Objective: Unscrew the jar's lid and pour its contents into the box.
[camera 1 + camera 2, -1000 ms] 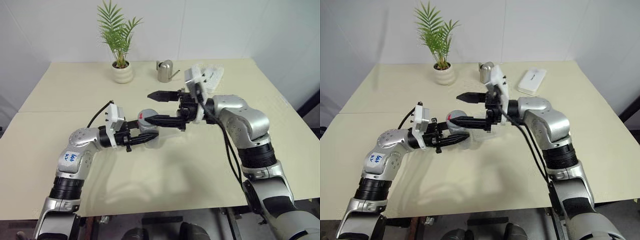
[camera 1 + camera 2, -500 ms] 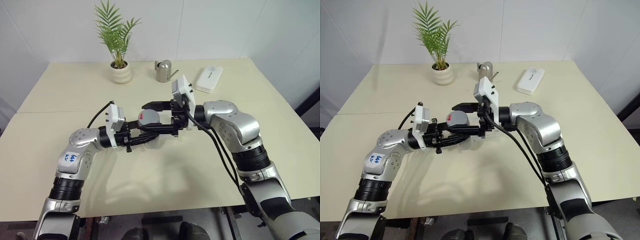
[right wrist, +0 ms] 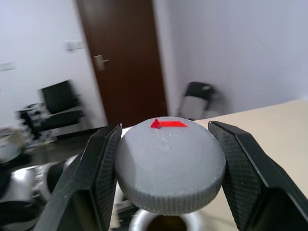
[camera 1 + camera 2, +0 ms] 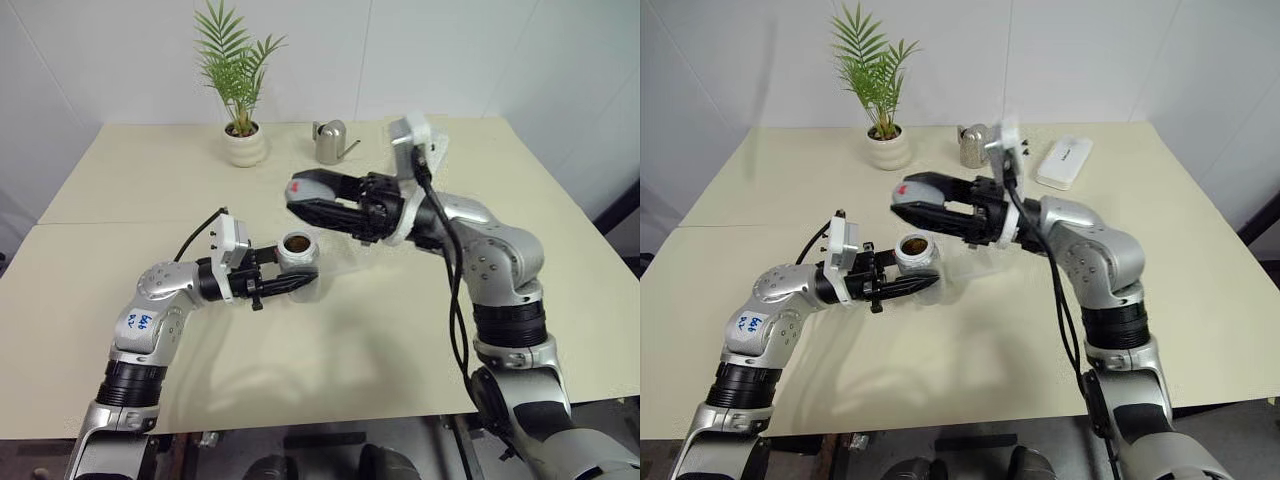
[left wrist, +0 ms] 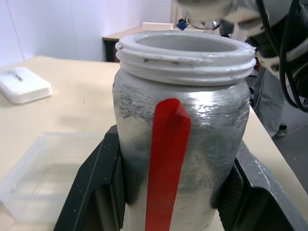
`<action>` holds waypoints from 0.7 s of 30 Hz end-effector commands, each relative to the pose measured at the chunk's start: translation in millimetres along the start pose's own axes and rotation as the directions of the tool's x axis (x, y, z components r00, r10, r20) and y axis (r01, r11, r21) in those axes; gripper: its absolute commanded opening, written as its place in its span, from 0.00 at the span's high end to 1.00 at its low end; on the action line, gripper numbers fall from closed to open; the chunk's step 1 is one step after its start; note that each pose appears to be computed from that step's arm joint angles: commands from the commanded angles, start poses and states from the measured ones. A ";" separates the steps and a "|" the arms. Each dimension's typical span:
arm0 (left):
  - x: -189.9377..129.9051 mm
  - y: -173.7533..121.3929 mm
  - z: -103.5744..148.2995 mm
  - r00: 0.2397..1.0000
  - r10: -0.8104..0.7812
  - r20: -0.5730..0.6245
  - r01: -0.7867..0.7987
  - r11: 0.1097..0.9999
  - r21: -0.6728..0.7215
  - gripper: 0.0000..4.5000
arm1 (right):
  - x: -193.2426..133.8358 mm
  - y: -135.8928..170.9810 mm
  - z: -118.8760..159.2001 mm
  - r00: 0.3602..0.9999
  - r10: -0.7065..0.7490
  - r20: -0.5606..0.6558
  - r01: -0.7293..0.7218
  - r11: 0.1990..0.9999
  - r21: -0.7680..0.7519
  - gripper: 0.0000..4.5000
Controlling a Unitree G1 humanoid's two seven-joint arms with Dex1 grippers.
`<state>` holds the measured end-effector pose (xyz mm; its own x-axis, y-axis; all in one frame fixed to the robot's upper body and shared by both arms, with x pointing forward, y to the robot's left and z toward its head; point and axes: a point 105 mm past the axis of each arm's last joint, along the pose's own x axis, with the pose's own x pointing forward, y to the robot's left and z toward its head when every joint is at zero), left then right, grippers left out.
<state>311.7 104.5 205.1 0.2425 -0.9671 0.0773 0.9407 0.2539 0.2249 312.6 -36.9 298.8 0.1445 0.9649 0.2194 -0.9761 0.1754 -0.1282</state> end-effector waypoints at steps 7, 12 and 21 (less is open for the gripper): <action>-11.7 4.3 12.3 0.999 0.047 0.022 -0.048 0.998 0.036 0.57 | -159.3 -71.8 -68.6 0.752 -0.655 -0.076 0.628 0.746 -0.222 0.43; -12.5 10.1 13.0 0.998 0.058 0.024 -0.058 0.998 0.033 0.57 | -220.9 -69.0 -119.0 0.578 -0.802 -0.151 0.763 0.597 -0.249 0.43; -8.1 14.2 16.8 0.999 0.043 0.032 -0.045 0.998 0.033 0.57 | -249.2 -55.6 -149.1 0.482 -0.858 -0.177 0.856 0.504 -0.116 0.24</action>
<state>320.8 115.8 213.3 0.2907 -0.9527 0.0889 0.9248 0.3036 0.2292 358.0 -253.0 103.9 0.9321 0.3614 0.0233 -0.3611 0.9324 -0.0179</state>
